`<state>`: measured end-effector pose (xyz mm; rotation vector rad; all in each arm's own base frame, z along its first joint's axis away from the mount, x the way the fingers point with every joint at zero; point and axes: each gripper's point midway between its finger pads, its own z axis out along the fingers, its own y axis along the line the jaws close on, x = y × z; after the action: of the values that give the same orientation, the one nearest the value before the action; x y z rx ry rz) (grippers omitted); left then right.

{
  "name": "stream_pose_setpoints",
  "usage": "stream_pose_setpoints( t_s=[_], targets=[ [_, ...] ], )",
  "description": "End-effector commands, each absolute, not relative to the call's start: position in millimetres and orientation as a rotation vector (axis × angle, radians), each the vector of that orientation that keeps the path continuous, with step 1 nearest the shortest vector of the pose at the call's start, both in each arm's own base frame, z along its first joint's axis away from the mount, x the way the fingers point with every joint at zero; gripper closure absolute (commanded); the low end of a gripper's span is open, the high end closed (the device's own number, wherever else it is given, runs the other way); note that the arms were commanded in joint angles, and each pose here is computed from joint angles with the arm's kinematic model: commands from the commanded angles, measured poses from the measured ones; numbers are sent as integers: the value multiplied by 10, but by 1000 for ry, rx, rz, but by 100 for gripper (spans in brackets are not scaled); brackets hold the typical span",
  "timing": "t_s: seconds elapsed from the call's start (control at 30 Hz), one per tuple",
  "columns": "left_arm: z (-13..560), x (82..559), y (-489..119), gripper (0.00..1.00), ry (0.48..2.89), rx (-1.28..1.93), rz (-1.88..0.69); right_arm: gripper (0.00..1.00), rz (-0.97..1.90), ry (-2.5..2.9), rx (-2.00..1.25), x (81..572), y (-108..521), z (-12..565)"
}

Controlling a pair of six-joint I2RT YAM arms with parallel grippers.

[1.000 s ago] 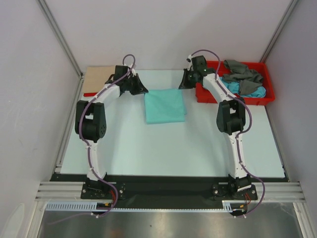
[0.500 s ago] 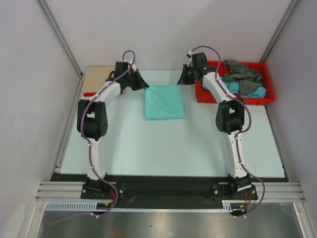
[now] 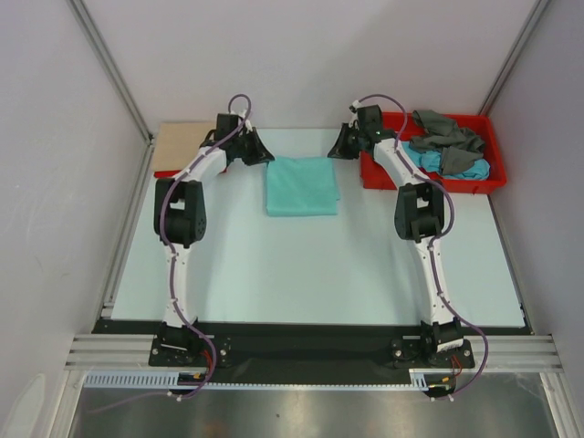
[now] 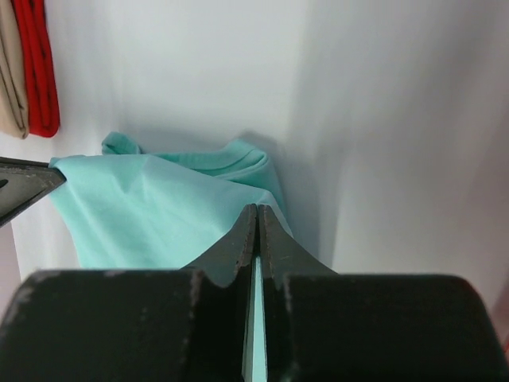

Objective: Fold and stack the t-shirts
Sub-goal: Fold the tshirt

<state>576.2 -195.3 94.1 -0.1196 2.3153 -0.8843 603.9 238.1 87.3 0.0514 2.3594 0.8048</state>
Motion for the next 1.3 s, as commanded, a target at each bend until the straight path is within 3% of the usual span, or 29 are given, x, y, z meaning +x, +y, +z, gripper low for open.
stream_pose_setpoints(
  t_s=[0.0,0.1,0.33,0.43,0.63,0.9,1.0,1.03,1.13,1.27],
  targets=[
    [1098,6015,-1786,97,2244,-136,-869,95,873,2234,58,6280,2436,1113],
    [1005,6094,-1695,96,2246,-158,-850,92,896,2211,101,6385,2407,1057],
    [997,6179,-1524,62,2259,-176,-752,74,893,2175,164,6552,2228,1070],
    [1167,6200,-1468,54,2236,-160,-705,73,889,2161,170,6565,2113,1205],
    [1612,6082,-1553,53,2178,-157,-752,72,881,2185,107,6341,2117,1548],
    [1527,5283,-2279,67,2255,-25,-1056,74,1011,2349,-15,5541,2613,1624],
    [1323,4957,-2421,73,2321,-3,-1153,80,1079,2444,-29,5224,2695,1548],
    [1180,4845,-2422,77,2366,-24,-1163,89,1102,2486,-38,5098,2756,1498],
    [1013,4658,-2402,79,2416,-39,-1162,98,1184,2573,-98,4732,2968,1339],
    [891,4558,-2327,80,2460,-34,-1114,100,1311,2673,-202,4381,3328,1083]
  ],
)
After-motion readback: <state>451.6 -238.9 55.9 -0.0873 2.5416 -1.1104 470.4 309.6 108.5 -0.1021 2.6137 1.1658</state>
